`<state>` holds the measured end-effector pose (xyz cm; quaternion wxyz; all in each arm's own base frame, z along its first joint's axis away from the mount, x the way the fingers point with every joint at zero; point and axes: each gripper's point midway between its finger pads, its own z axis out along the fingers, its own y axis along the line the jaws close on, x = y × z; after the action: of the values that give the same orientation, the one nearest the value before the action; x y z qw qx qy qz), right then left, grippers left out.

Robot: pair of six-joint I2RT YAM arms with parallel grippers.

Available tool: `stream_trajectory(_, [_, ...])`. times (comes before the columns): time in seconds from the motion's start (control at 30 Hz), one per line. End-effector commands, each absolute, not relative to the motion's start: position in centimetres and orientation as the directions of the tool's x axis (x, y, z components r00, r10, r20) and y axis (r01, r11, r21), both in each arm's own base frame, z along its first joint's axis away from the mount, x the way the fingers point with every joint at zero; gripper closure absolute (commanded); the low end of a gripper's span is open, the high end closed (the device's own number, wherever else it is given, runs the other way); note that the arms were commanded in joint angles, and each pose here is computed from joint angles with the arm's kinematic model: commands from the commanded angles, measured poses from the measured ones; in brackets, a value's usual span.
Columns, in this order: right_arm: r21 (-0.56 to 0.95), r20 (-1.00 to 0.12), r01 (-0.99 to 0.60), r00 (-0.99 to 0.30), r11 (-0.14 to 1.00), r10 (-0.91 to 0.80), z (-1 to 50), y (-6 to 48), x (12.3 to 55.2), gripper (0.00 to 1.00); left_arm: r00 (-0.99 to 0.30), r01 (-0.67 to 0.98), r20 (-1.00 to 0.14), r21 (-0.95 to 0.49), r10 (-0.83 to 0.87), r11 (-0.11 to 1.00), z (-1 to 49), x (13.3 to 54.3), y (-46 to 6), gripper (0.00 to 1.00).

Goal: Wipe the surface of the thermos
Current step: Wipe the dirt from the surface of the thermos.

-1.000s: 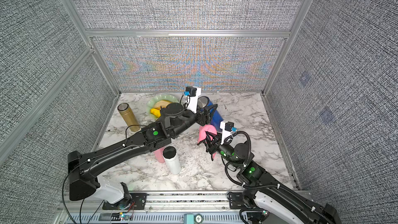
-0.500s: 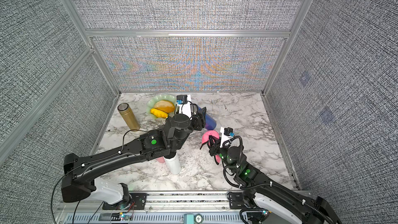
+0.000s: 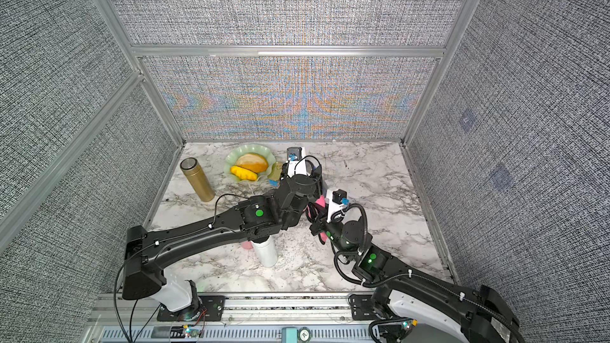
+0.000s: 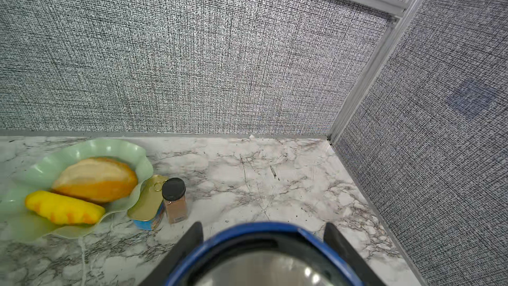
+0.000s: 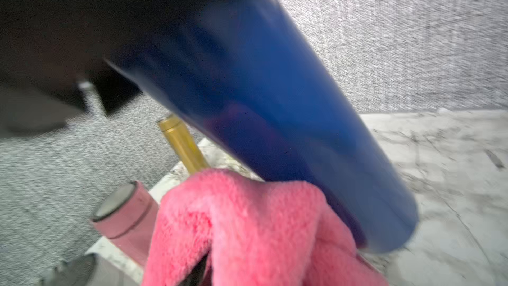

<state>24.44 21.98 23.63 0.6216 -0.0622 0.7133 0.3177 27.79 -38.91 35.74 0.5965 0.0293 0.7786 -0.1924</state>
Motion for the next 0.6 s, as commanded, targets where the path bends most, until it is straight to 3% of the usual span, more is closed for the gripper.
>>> stream_trajectory(0.0, [0.397, -0.918, -0.375, -0.149, 0.838, 0.369, 23.2, 19.1, 25.1, 1.00, -0.268, 0.244, -0.932, -0.310, -0.243, 0.919, 36.9, 27.9, -38.2, 1.00])
stream_trajectory(0.33, [0.350, -0.926, -0.540, -0.078, 0.766, 0.369, 32.9, 22.2, 24.3, 1.00, -0.286, 0.256, -0.921, -0.341, -0.267, 0.904, 37.2, 28.0, -39.4, 1.00])
stream_trajectory(0.47, [0.358, -0.931, -0.444, -0.111, 0.821, 0.347, 27.9, 21.3, 25.4, 1.00, -0.287, 0.246, -0.919, -0.345, -0.272, 0.906, 37.5, 28.0, -39.3, 1.00])
stream_trajectory(0.57, [0.357, -0.931, -0.355, -0.061, 0.864, 0.360, 22.7, 18.8, 25.6, 1.00, -0.297, 0.221, -0.910, -0.361, -0.290, 0.906, 37.0, 28.1, -39.0, 1.00])
